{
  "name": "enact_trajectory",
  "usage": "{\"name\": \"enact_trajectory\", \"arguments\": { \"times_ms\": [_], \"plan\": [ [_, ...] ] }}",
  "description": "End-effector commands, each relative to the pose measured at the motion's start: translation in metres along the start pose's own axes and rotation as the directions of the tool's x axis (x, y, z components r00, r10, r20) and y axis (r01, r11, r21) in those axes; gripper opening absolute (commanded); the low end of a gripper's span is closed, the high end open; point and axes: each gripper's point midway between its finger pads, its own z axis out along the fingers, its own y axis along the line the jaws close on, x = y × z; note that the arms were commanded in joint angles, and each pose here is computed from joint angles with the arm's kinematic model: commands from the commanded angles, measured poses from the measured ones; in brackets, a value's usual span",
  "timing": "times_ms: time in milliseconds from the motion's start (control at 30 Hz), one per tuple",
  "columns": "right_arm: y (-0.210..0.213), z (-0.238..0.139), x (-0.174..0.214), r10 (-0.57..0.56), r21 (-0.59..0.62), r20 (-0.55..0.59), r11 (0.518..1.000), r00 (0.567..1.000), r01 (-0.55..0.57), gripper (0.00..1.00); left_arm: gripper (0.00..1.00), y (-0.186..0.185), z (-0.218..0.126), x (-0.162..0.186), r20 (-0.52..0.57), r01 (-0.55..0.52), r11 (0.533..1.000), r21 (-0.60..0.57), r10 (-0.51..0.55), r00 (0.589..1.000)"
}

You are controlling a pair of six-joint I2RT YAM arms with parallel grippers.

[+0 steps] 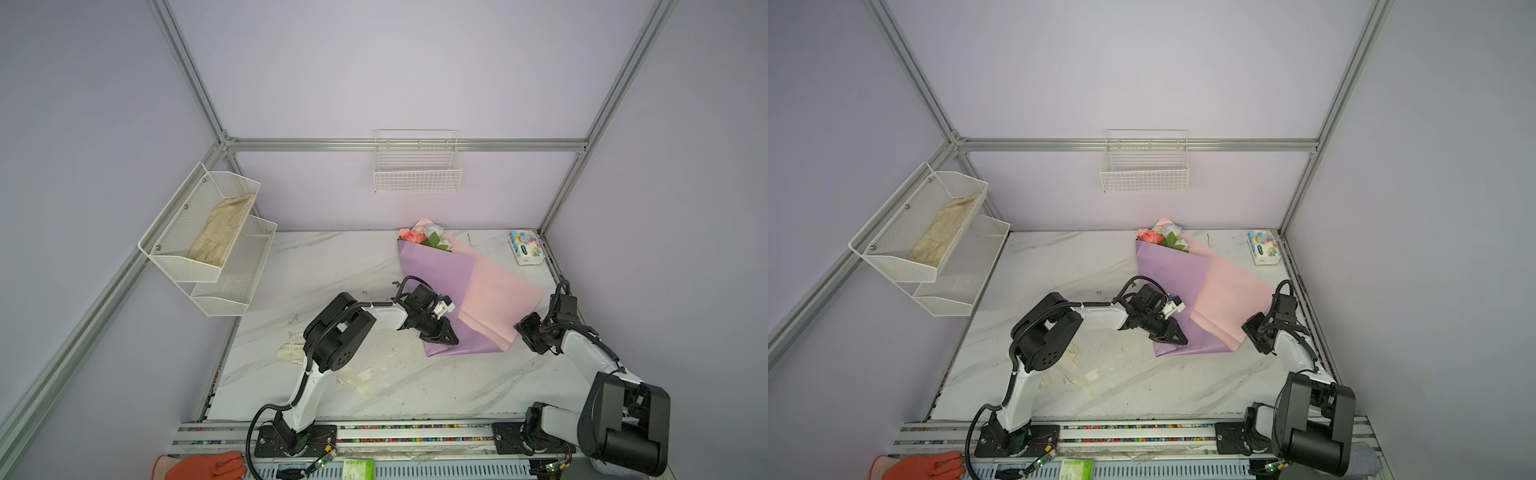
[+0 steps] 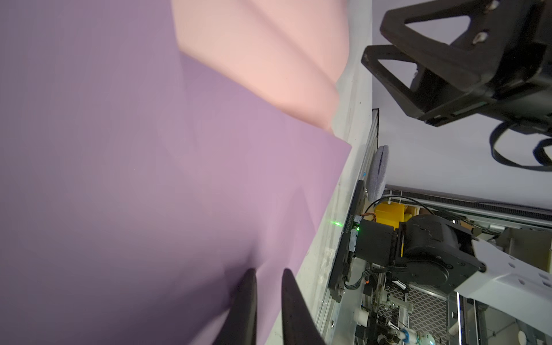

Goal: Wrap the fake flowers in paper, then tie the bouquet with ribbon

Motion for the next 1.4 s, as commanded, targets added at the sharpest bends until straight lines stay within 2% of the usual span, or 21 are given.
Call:
{"name": "enact_trajectory", "arguments": {
  "times_ms": [0,233,467,600,967,1200,1367],
  "plan": [
    [0.011,0.006,-0.008,-0.062,-0.063,0.003,0.996,0.998,0.062,0.47,0.18,-0.015,0.002,-0.005,-0.025,-0.07,0.997,0.041,0.071,0.997],
    [-0.016,0.017,-0.024,-0.011,0.048,0.04,0.999,0.999,0.009,0.51,0.19,-0.018,0.003,0.002,-0.074,-0.101,0.993,0.068,0.106,0.992],
    [0.003,0.022,-0.026,-0.041,-0.081,0.029,0.996,0.999,0.044,0.51,0.22,-0.046,-0.012,-0.012,-0.034,-0.167,0.983,0.08,0.17,0.985],
    [0.001,0.026,-0.024,-0.042,-0.084,0.022,0.995,0.999,0.044,0.51,0.24,-0.064,-0.023,-0.018,-0.002,-0.215,0.974,0.076,0.215,0.977],
    [-0.001,0.034,-0.031,-0.054,-0.077,0.04,0.995,0.998,0.057,0.5,0.24,-0.057,-0.002,0.008,-0.104,-0.239,0.97,0.033,0.242,0.965],
    [0.002,0.041,-0.03,-0.059,-0.116,0.028,0.991,0.998,0.062,0.51,0.24,-0.034,0.01,-0.001,-0.095,-0.23,0.97,-0.073,0.223,0.97],
    [-0.004,0.047,-0.025,-0.059,-0.102,0.014,0.993,0.998,0.06,0.51,0.23,-0.02,0.015,-0.001,-0.103,-0.213,0.974,-0.081,0.204,0.974]
  ]
}}
